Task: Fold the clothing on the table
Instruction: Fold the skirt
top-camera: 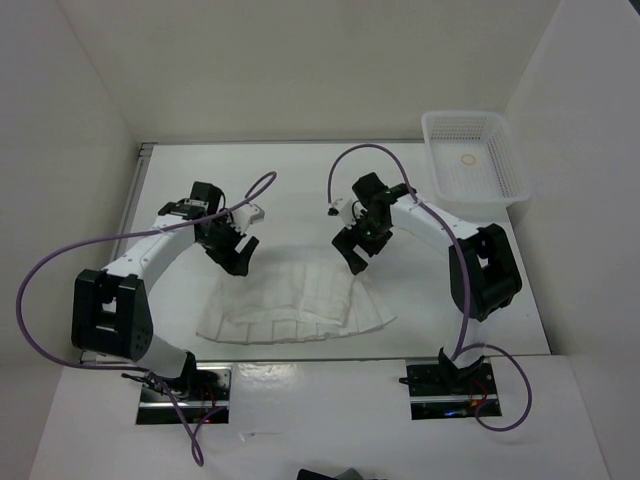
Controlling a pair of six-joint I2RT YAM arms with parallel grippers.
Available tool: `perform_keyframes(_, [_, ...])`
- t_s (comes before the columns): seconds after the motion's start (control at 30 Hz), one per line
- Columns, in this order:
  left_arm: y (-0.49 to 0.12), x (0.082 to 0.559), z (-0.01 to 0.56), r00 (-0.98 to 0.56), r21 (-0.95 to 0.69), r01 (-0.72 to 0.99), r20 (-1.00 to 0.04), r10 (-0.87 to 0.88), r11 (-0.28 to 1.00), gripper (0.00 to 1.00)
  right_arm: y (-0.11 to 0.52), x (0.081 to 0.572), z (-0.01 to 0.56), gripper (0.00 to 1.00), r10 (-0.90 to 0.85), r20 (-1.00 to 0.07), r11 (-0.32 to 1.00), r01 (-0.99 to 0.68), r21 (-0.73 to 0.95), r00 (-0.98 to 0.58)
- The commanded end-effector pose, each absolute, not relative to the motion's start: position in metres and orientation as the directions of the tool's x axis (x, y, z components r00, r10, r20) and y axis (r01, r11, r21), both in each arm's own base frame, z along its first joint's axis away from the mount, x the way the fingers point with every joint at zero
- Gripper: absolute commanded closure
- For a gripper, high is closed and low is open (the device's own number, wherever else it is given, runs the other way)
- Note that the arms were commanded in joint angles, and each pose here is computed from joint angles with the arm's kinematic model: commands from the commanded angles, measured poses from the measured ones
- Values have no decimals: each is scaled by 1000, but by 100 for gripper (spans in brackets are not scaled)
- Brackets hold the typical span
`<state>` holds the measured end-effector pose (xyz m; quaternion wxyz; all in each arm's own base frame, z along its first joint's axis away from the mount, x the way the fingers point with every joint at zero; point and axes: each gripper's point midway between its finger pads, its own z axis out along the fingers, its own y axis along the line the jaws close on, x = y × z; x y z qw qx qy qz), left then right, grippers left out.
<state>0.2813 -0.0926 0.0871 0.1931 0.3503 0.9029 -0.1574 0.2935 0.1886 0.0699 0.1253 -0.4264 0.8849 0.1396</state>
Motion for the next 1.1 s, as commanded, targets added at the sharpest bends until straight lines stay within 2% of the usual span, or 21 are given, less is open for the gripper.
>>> perform_keyframes(0.0, [-83,302,94,-703,-79,633,-475,529,770,11,193,303,67,2,-706,-355,614,-780,124,-613])
perform_keyframes(0.23, [-73,303,80,-748,-56,585,-424,511,809,9,195,301,63,2,-719,-348,601,-790,125,-602])
perform_keyframes(0.37, [-67,300,57,-779,-59,572,-352,519,818,9,198,293,57,2,-741,-324,580,-804,133,-588])
perform_keyframes(0.73, [-49,286,29,-786,-70,594,-263,559,802,18,203,282,51,2,-767,-301,551,-822,142,-566])
perform_keyframes(0.83, [-46,280,21,-787,-70,598,-239,568,799,30,206,280,51,2,-773,-301,542,-828,142,-558])
perform_keyframes(0.9, [-48,278,15,-783,-84,607,-235,576,791,46,209,278,51,2,-778,-301,535,-833,142,-551])
perform_keyframes(1.07, [-54,274,8,-775,-128,623,-231,588,771,56,209,278,51,2,-778,-301,535,-833,142,-551])
